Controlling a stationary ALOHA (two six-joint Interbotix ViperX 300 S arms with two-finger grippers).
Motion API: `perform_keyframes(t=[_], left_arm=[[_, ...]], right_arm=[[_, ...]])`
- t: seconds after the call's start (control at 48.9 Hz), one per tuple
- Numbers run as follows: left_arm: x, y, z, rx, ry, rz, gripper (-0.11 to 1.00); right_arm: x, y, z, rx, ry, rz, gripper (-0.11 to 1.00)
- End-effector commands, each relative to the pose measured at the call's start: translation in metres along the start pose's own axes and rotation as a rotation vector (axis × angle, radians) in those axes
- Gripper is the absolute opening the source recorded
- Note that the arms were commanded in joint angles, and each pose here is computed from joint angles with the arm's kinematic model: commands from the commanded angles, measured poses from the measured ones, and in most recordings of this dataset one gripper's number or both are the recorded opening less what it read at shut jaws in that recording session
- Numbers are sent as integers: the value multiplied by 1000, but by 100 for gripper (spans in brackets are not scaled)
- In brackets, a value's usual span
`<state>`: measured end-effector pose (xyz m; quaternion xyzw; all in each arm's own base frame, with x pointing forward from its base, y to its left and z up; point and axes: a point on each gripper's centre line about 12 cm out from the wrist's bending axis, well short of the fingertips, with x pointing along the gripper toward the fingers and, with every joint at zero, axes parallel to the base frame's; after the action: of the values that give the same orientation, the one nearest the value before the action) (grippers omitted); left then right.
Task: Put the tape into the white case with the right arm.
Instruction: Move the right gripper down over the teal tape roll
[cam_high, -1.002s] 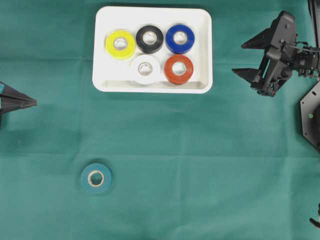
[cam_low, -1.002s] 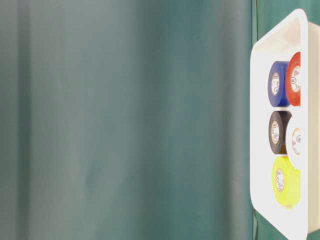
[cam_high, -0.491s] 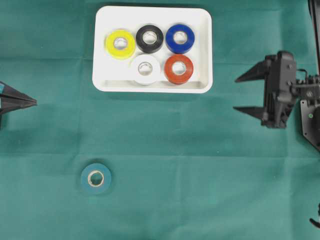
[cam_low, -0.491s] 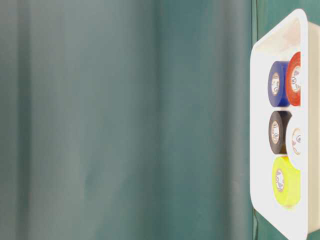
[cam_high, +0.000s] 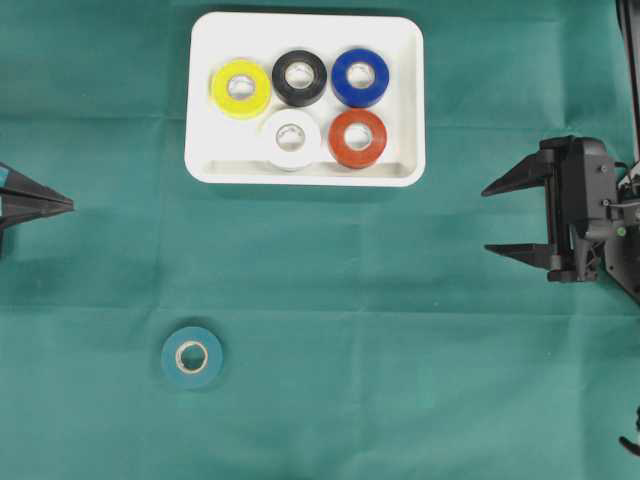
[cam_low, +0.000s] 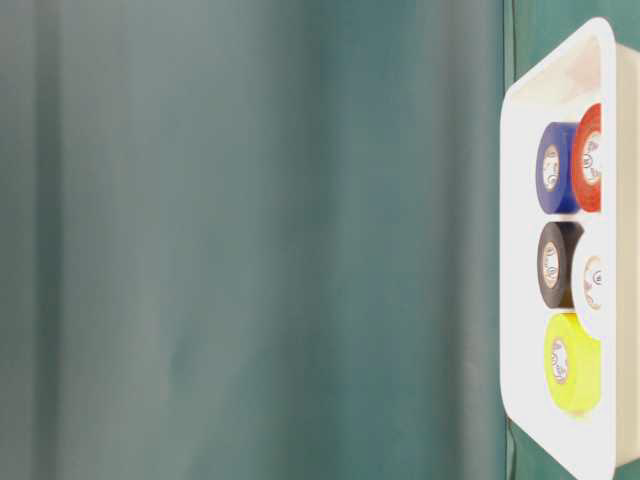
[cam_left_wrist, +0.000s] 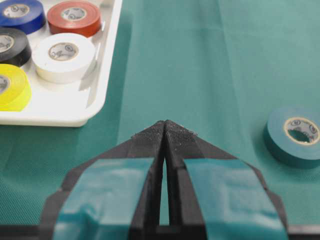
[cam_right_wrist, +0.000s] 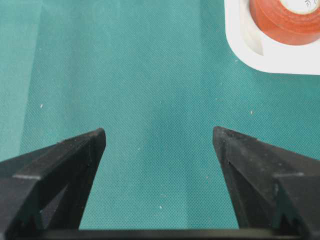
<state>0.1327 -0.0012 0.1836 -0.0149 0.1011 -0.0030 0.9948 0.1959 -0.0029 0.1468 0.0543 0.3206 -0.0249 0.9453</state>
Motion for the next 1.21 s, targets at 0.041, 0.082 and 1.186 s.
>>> perform_keyframes(t=[0.041, 0.082, 1.186], left_arm=[[1, 0, 5, -2, -8, 1, 1], [0, 0, 5, -2, -11, 1, 1], [0, 0, 5, -1, -9, 3, 1]], right_arm=[[2, 2, 6, -4, -12, 9, 54], [2, 3, 6, -7, -8, 12, 54], [170, 77, 131, -151, 12, 136, 55]])
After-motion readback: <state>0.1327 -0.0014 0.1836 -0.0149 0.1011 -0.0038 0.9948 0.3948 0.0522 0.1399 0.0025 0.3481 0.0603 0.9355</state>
